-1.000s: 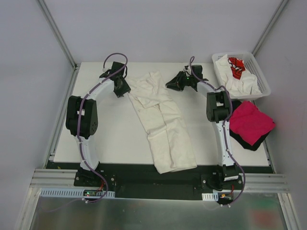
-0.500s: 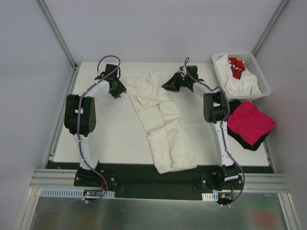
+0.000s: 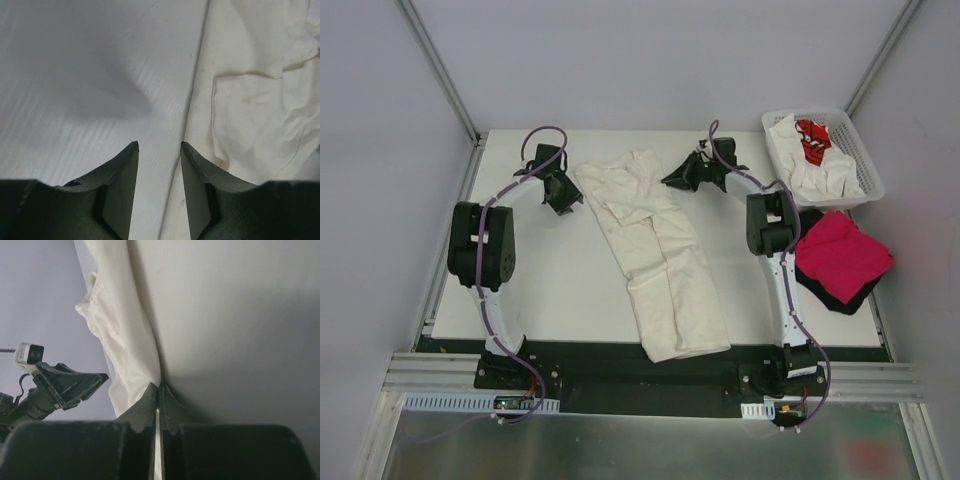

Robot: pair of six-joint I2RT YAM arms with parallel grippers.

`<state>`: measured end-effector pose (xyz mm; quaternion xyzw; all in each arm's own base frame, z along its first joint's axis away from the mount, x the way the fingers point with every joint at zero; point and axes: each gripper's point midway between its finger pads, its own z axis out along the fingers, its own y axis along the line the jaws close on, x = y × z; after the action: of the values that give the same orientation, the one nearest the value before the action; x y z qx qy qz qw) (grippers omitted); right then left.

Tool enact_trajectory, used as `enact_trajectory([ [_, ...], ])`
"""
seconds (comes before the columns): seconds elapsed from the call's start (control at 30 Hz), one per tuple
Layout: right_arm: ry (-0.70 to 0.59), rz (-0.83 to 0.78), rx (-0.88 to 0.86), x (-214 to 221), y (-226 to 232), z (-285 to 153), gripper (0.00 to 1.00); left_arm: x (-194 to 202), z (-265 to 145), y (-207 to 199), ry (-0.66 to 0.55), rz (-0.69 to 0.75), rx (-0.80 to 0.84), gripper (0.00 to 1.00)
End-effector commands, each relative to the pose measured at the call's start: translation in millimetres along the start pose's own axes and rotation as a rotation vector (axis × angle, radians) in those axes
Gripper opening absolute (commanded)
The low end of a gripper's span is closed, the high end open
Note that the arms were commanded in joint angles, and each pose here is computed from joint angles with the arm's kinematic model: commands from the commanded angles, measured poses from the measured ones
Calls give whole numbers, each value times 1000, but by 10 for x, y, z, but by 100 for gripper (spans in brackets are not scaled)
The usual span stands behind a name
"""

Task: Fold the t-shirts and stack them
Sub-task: Rotate the tshirt 90 degrees

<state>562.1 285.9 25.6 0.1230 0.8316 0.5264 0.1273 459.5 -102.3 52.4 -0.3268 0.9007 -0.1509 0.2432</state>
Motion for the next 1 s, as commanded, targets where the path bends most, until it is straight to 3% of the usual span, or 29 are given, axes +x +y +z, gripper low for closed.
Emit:
enact_trajectory([
  [0.0,-101,2,14,-376,-1,-341,1,-136,-426,-212,-78,13,86,39],
  [0.33,-252,67,91,-654,-408,-981,1,-186,-727,-278,-121,40,134,39],
  [0.67,-320,101,130,-729,-533,-1193,3,-102,-846,-257,-108,61,160,39],
  [0.8,-328,77,121,-775,-450,-1218,26,-54,-948,-329,-91,88,207,39],
  [0.97,-351,25,134,-874,-262,-1441,28,54,-1142,-545,-69,162,311,40],
])
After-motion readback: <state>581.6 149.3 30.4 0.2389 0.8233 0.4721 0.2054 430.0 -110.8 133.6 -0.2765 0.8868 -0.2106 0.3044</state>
